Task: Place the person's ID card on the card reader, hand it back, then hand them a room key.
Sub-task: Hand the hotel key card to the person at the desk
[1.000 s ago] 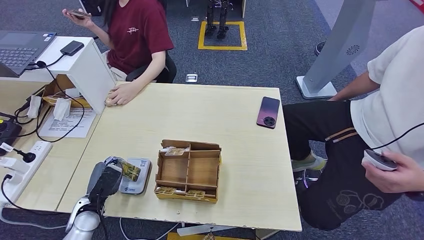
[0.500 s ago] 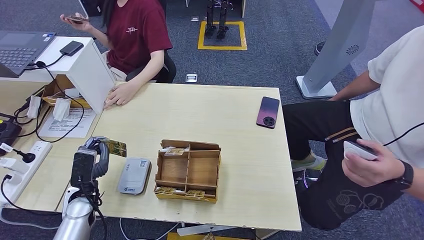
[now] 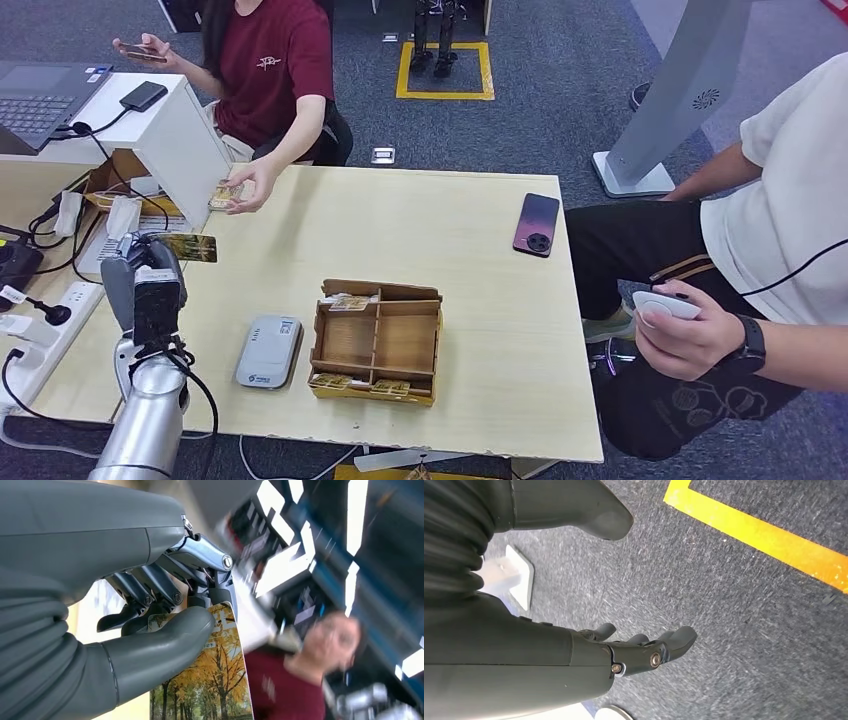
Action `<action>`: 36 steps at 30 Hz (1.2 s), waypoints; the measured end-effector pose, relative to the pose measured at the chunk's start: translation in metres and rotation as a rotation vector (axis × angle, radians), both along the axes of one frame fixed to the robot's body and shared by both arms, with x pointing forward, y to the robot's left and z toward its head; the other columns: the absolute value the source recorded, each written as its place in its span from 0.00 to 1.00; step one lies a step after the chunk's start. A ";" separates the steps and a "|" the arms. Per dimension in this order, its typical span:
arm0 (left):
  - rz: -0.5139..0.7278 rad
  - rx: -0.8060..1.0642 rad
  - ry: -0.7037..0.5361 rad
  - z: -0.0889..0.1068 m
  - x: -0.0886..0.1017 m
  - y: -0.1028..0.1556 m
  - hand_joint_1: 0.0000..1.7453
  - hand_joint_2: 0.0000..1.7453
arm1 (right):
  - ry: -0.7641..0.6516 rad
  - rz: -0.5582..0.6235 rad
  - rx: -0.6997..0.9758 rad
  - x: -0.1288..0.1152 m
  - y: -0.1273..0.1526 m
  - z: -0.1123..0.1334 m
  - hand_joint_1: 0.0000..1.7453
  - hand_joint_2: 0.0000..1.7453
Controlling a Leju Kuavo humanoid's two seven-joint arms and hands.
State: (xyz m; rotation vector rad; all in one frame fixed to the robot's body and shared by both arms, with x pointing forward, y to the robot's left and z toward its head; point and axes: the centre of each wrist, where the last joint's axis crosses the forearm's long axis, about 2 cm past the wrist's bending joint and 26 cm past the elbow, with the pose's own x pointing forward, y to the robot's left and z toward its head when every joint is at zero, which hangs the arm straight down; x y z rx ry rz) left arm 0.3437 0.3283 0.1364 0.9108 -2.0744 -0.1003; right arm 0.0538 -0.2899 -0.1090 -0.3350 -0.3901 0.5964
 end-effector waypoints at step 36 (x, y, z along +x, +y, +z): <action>0.269 0.073 -0.052 0.007 0.031 0.034 0.00 1.00 | -0.017 0.062 0.003 0.015 0.006 0.002 0.00 1.00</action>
